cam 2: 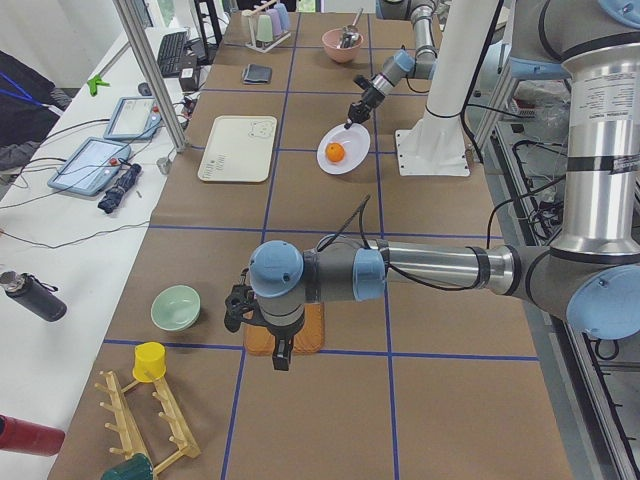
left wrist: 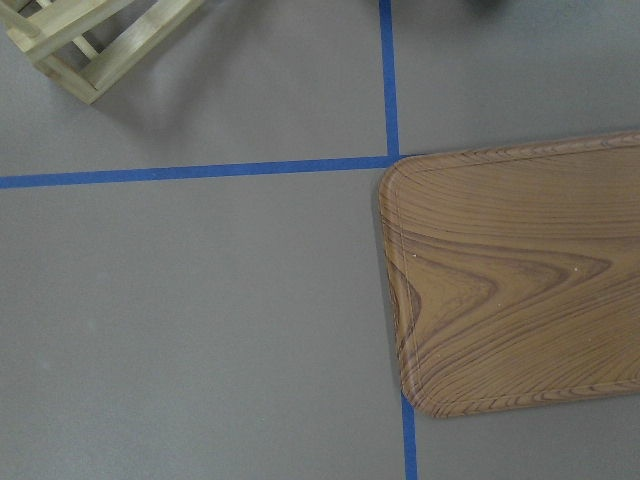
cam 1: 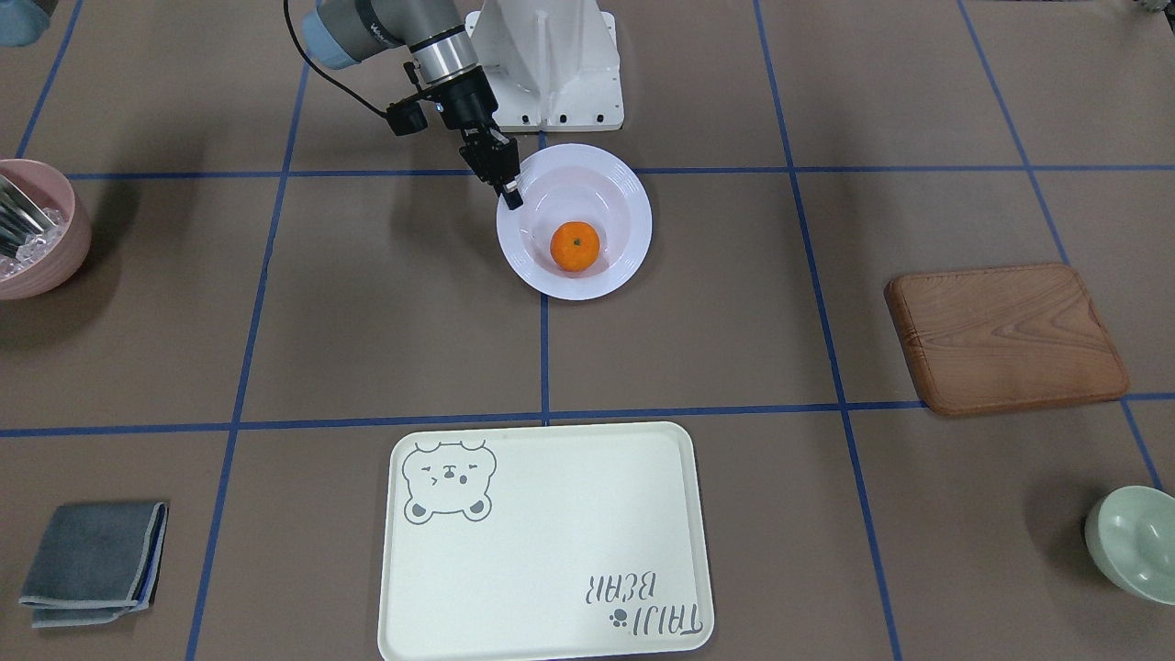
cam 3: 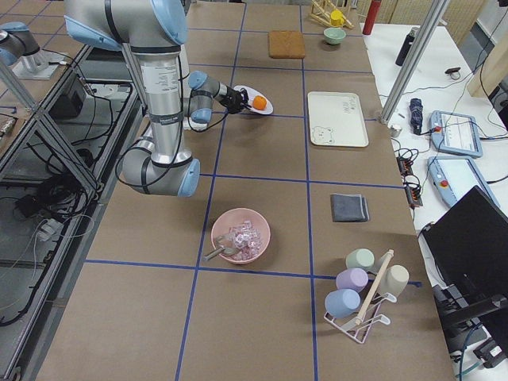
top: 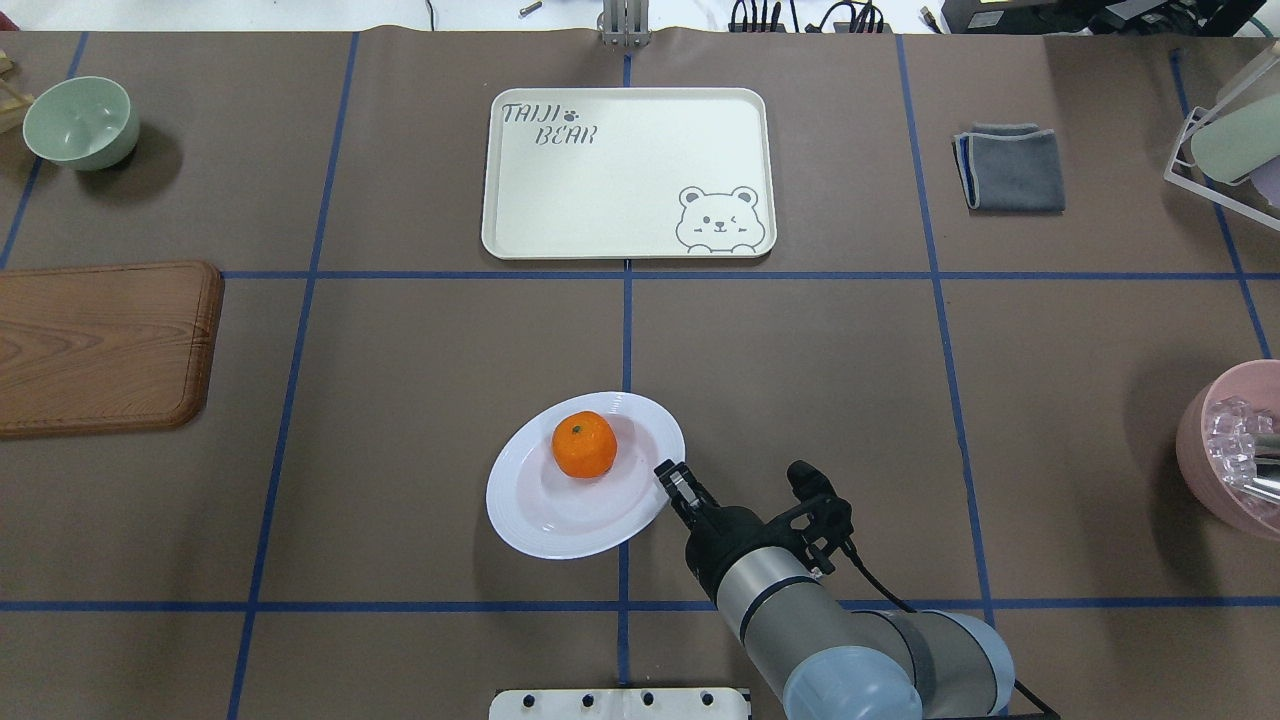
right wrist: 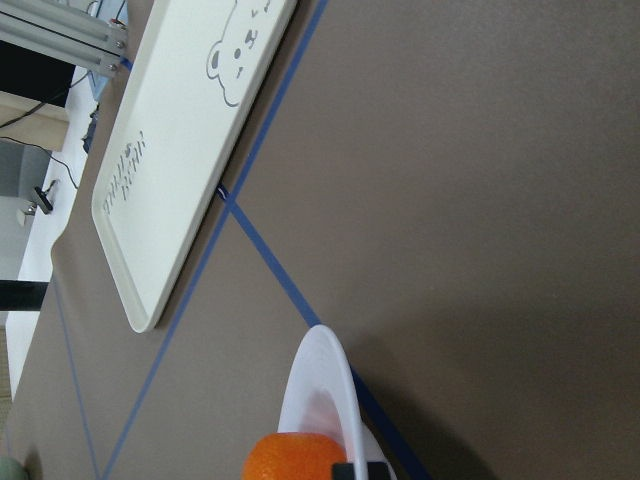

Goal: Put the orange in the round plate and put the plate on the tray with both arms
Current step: 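Slide the plate with the orange onto the bear tray using the right gripper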

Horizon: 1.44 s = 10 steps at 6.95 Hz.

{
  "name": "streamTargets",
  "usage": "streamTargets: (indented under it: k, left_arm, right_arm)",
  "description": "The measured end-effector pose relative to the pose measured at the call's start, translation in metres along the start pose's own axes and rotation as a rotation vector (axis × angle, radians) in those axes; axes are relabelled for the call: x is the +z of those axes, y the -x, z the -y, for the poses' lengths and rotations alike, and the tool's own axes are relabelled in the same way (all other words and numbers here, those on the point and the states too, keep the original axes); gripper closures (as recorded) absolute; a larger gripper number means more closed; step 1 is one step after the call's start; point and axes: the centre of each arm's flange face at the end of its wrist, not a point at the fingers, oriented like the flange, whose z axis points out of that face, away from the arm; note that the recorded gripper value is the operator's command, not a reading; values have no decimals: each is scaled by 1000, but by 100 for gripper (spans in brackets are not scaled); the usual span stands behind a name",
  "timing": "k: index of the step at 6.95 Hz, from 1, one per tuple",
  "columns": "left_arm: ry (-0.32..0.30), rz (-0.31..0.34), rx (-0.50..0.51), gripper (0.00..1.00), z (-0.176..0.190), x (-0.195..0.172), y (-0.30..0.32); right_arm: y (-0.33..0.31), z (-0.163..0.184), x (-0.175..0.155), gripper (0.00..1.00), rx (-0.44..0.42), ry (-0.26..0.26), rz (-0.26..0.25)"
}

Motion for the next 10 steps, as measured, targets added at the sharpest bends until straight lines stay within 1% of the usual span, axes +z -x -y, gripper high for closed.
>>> streamTargets:
  k: [2, 3, 5, 6, 7, 8, 9, 10]
  left_arm:
    - [-1, 0, 0, 1, 1, -1, -1]
    - [-3, 1, 0, 1, 1, -1, -1]
    - [-5, 1, 1, 1, 2, -2, -2]
    - [-6, 1, 1, 1, 3, -3, -2]
    - [-7, 1, 2, 1, 3, -3, -3]
    - [-8, 1, 3, 1, 3, -4, -3]
    - [-8, 1, 5, 1, 4, -4, -4]
    - [-9, 2, 6, 1, 5, -4, -4]
  right_arm:
    - [22, 2, -4, 100, 27, -46, 71]
    - [36, 6, -3, 100, 47, -61, 100]
    - [65, 30, 8, 100, 96, -96, 155]
    - [78, 45, 22, 100, 108, -121, 167]
    - [92, 55, 51, 100, 119, -161, 171]
    - [105, 65, 92, 100, 127, -217, 165]
    - [125, 79, 140, 100, 152, -276, 151]
    - [145, 99, 183, 100, 202, -335, 141]
